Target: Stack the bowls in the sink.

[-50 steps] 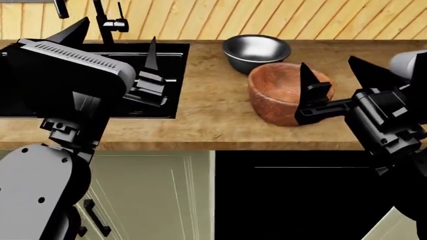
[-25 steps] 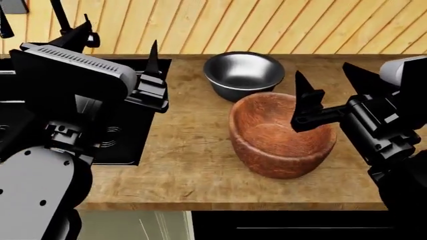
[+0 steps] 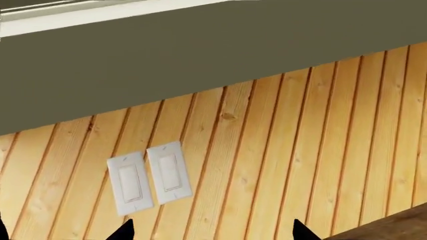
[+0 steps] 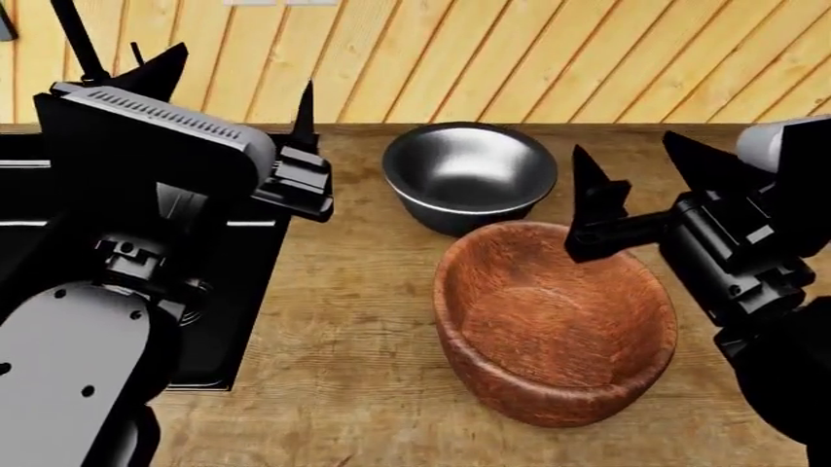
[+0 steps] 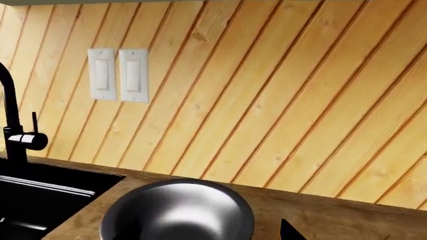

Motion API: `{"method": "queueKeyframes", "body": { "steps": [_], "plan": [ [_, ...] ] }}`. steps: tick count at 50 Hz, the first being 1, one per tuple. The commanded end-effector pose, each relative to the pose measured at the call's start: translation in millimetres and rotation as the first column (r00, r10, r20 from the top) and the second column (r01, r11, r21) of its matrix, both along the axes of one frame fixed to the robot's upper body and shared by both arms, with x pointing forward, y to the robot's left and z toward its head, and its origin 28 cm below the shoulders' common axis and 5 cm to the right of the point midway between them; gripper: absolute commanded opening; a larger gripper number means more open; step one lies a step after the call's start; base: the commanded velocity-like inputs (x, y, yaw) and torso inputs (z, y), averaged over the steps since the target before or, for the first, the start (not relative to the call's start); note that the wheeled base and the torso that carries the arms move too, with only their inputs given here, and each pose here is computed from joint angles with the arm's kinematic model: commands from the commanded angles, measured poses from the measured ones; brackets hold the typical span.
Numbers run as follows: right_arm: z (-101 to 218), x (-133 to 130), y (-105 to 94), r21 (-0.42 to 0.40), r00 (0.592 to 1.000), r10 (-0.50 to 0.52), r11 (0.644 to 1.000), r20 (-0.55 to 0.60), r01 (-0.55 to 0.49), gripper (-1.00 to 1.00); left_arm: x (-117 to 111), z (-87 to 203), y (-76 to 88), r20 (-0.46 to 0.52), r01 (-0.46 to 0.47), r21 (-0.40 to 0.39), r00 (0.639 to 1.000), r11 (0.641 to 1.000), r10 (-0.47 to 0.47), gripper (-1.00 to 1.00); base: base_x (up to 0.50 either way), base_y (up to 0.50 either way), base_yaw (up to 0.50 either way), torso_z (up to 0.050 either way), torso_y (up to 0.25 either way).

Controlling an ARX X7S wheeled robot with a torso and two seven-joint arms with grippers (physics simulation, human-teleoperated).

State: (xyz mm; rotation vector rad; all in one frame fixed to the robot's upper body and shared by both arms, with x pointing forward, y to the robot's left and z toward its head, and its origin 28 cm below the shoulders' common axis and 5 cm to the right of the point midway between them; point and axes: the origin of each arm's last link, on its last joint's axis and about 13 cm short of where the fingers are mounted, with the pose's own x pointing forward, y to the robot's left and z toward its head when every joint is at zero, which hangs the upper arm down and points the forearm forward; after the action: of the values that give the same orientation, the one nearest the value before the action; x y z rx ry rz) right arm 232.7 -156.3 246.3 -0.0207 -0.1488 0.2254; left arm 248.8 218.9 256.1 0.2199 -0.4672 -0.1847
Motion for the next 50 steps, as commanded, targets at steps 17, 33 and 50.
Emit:
{"method": "queueKeyframes", "body": {
  "steps": [17, 33, 50],
  "plan": [
    [78.5, -8.5, -36.5, 0.122, 0.877, 0.263, 0.965, -0.401, -0.233, 1.0, 35.3, 59.3, 6.8, -0.224, 0.098, 0.051, 0.971, 0.994, -0.084, 1.0, 0.0, 0.0, 0.0, 0.0, 0.0],
    [99.6, -20.8, -53.7, 0.05, 0.838, 0.253, 0.964, -0.483, -0.263, 1.0, 34.6, 72.9, 9.5, -0.219, 0.094, 0.081, 0.973, 0.992, -0.074, 1.0, 0.19, -0.07, 0.0, 0.0, 0.001],
    [89.9, -33.2, -47.2, -0.025, 0.809, 0.251, 0.95, -0.532, -0.311, 1.0, 30.9, 68.8, 7.7, -0.218, 0.097, 0.082, 0.973, 0.992, -0.077, 1.0, -0.01, -0.23, 0.0, 0.0, 0.0]
  ]
}}
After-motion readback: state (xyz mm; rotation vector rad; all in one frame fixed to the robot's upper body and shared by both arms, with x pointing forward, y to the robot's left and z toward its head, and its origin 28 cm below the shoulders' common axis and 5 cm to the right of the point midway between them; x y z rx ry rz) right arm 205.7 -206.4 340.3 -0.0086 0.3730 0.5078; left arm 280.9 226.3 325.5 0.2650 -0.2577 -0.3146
